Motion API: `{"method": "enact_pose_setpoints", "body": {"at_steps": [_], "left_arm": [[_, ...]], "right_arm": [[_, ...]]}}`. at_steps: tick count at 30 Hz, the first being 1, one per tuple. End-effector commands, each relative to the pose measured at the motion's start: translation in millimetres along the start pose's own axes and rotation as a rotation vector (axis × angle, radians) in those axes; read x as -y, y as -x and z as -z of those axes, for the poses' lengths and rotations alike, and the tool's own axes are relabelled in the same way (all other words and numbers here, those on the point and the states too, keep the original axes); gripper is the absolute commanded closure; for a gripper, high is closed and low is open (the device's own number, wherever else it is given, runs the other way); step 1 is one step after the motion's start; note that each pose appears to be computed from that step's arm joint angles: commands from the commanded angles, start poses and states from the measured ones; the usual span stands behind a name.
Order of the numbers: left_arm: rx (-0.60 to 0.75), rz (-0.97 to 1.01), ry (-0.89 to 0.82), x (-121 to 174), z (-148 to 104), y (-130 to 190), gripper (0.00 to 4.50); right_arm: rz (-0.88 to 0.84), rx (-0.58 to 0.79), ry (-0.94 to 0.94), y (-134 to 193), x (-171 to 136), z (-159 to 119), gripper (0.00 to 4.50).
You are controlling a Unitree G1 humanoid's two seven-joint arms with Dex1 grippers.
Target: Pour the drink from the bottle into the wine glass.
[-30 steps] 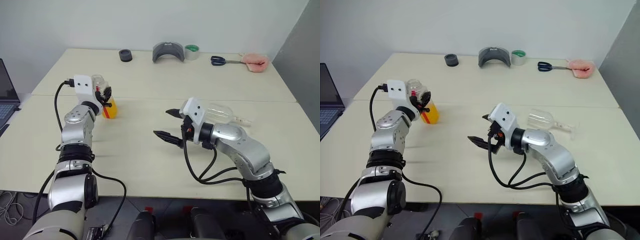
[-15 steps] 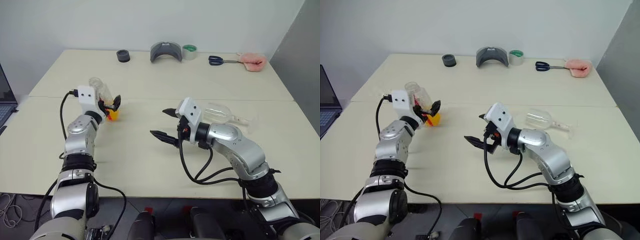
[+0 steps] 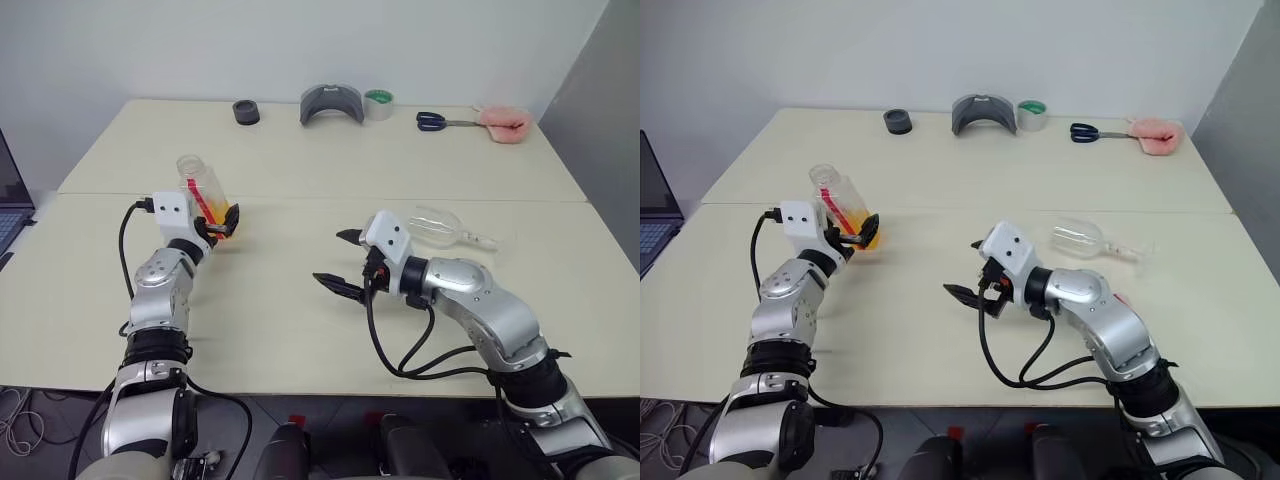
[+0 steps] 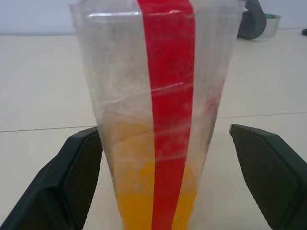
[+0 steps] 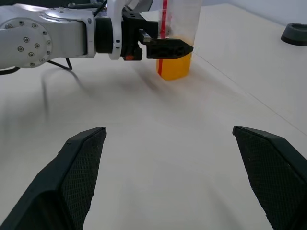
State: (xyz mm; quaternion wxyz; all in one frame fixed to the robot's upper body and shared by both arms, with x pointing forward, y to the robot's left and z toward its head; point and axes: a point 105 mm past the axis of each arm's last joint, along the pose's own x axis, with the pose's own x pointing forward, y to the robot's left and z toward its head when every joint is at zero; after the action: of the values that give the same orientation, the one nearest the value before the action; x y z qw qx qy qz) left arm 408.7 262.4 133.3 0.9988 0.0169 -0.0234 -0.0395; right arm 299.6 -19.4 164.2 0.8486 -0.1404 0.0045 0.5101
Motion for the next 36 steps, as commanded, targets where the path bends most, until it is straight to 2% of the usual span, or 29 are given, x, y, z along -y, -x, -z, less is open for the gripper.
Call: {"method": "enact_pose_setpoints", "body": {"at_steps": [1,7,12,17,19,21,30,36], "left_arm": [[0.078,-0.008,-0.028,-1.3,-16.0,6.1,0.05],[0.058,0.030,-0.076,-3.5,-9.8,25.2,0.05],[0.063,0.133,-0.173,15.4,-7.1,49.1,0.05],[0.020,0.170,-0.168,30.5,7.9,81.5,0.05],[0.010,0.218,-0.161,43.1,10.3,84.6,0.05],[0.012,0.330,-0.159,66.2,10.5,83.8,0.05],[0.047,0.818,-0.186,149.6,-13.3,72.4,0.05],[0.018,1.107,-0.162,177.2,-22.1,86.5,0.05]], "right_arm": [[0.007,0.053,0.068,10.3,-2.8,-13.6,0.00],[0.080,0.051,0.061,37.3,-4.1,-9.6,0.00],[0.151,0.018,0.051,56.8,-6.1,-2.7,0.00],[0.387,-0.078,0.106,84.6,16.6,13.9,0.00],[0.502,-0.137,0.155,94.6,30.4,21.5,0.00],[0.595,-0.248,0.295,103.4,42.7,32.2,0.00],[0.797,-0.608,0.691,110.7,63.2,58.5,0.00],[0.889,-0.771,0.855,116.1,78.3,73.6,0.00]]}}
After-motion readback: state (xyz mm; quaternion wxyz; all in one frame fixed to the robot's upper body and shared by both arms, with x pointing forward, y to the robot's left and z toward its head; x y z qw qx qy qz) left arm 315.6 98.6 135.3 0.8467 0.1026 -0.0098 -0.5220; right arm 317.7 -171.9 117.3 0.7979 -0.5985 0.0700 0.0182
